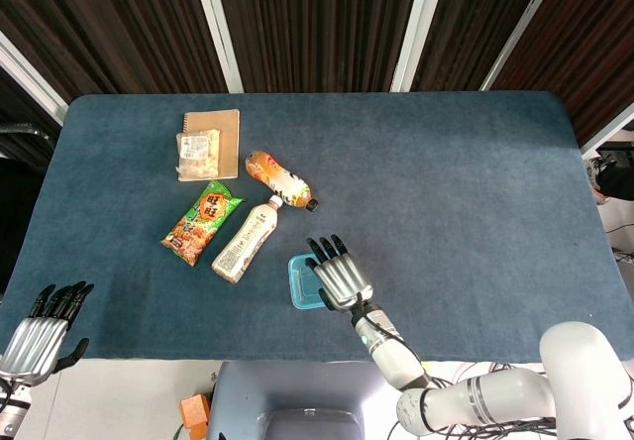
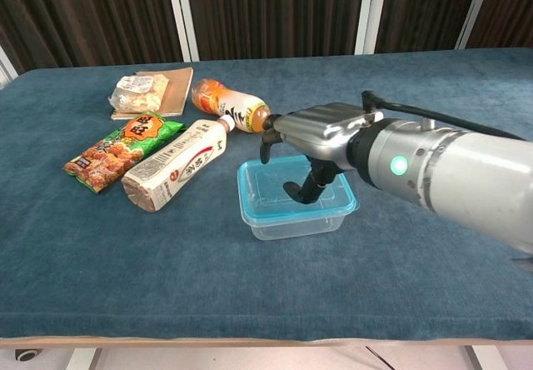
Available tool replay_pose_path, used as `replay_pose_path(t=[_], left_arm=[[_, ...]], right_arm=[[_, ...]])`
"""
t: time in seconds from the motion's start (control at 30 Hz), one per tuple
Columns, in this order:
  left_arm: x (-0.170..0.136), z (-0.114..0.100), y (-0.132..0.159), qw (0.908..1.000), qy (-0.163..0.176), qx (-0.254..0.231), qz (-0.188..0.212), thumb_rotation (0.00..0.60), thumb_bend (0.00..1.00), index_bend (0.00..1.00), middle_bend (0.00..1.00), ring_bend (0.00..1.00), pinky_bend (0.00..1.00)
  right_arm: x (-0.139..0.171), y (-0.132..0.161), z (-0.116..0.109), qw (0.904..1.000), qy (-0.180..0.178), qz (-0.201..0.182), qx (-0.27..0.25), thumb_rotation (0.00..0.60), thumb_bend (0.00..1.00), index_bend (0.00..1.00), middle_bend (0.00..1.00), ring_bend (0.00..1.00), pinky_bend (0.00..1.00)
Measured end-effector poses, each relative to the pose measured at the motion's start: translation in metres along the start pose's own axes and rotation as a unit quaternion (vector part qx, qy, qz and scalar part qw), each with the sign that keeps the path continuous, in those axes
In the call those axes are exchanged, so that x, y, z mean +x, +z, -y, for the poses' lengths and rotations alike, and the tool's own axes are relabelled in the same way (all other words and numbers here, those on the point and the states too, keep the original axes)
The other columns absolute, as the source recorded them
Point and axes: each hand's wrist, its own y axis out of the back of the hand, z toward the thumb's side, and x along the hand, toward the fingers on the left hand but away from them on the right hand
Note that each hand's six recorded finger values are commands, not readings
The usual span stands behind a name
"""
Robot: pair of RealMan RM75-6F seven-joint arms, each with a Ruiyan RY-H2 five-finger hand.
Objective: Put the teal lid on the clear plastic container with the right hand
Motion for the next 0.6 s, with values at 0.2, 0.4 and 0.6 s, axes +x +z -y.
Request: replay_pose_path(t=[0.2, 0.4, 0.6], left_arm=[[-0.001, -0.001, -0.002, 1.0, 0.001, 0.0, -0.002, 0.6, 0.36, 0.0, 0.08, 0.09, 0.0], [-0.003, -0.003, -0.004, 1.0, 0.003, 0.0, -0.005, 0.6, 0.36, 0.0, 0.08, 0.09, 0.0], [-0.002, -0.004, 0.001, 1.0, 0.005, -0.003, 0.004, 0.6, 0.36, 0.0, 0.08, 0.09, 0.0]], right_arm=[[-0.007, 0.005, 0.002, 1.0, 0.001, 0.003, 0.007, 0.6, 0.49, 0.3, 0.0, 0.0, 0.0], [-0.014, 0.005, 0.006, 0.9998, 0.006, 0.015, 0.008, 0.6, 0.53, 0.3, 0.0, 0.0, 0.0], [-0.019, 0.005, 0.009, 0.9997, 0.011, 0.02, 0.01, 0.6, 0.58, 0.31, 0.0, 0.0, 0.0]])
